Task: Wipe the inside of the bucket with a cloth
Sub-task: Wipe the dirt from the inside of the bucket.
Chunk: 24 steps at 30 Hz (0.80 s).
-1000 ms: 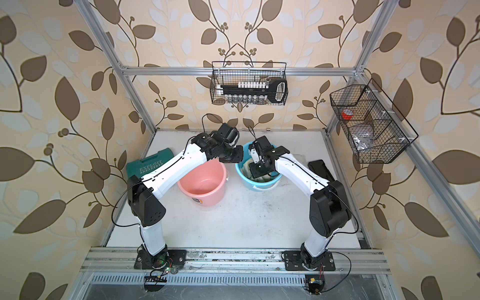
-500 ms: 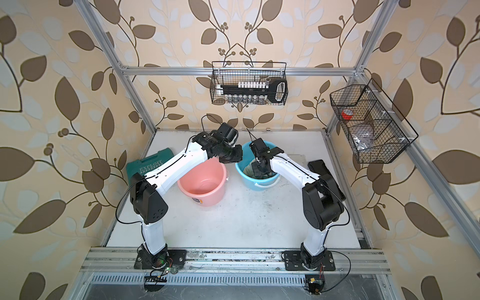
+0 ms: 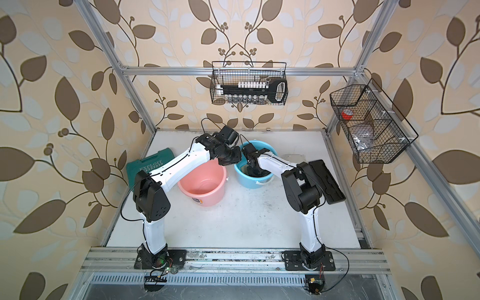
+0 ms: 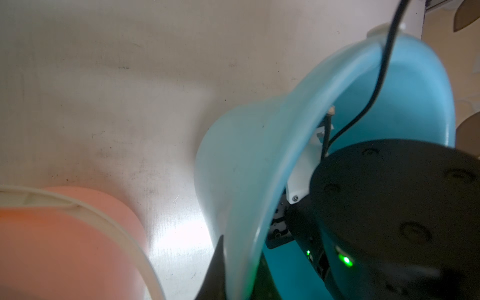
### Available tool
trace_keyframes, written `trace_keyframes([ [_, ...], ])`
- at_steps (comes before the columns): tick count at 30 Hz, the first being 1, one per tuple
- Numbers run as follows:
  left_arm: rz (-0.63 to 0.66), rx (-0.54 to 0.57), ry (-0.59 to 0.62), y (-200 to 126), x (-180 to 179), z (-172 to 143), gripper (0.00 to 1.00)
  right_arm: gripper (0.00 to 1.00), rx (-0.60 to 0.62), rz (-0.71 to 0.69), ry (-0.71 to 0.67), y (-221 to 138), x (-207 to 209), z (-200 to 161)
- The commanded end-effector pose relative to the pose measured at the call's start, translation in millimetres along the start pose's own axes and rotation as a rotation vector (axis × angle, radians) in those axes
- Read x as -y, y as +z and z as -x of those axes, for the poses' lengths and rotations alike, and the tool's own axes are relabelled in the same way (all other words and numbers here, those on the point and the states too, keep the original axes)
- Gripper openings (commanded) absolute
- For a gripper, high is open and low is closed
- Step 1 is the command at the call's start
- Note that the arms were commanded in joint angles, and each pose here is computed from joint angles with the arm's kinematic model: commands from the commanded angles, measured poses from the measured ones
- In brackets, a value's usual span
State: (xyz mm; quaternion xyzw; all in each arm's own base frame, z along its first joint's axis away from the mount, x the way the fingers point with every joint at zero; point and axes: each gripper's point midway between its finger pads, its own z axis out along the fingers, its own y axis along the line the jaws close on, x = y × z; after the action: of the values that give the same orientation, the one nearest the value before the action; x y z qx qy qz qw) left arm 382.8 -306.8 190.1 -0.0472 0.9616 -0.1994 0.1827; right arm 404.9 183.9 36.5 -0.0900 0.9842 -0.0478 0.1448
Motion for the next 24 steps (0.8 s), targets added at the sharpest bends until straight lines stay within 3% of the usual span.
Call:
trace_keyframes([
  [1, -0.106, -0.249, 0.089, -5.6, 25.6, -71.7, 0.00, 0.00, -0.007, 0.252, 0.040, 20.6, -50.1, -1.2],
  [7, -0.093, -0.246, 0.088, -0.5, 22.4, -72.4, 0.00, 0.00, -0.021, 0.598, 0.013, -1.5, -105.1, -0.4],
  [14, -0.060, -0.190, 0.092, -3.5, 14.3, -65.1, 0.00, 0.00, -0.067, 0.824, -0.137, -44.4, -128.0, -21.5],
  [19, -0.023, -0.137, 0.104, -11.3, 9.7, -52.6, 0.00, 0.00, -0.061, 0.734, -0.215, -68.7, -101.0, -39.3],
  [24, -0.010, -0.130, 0.110, -11.7, 7.8, -48.1, 0.00, 0.00, 0.074, 0.317, -0.213, -81.3, -35.5, -21.9],
])
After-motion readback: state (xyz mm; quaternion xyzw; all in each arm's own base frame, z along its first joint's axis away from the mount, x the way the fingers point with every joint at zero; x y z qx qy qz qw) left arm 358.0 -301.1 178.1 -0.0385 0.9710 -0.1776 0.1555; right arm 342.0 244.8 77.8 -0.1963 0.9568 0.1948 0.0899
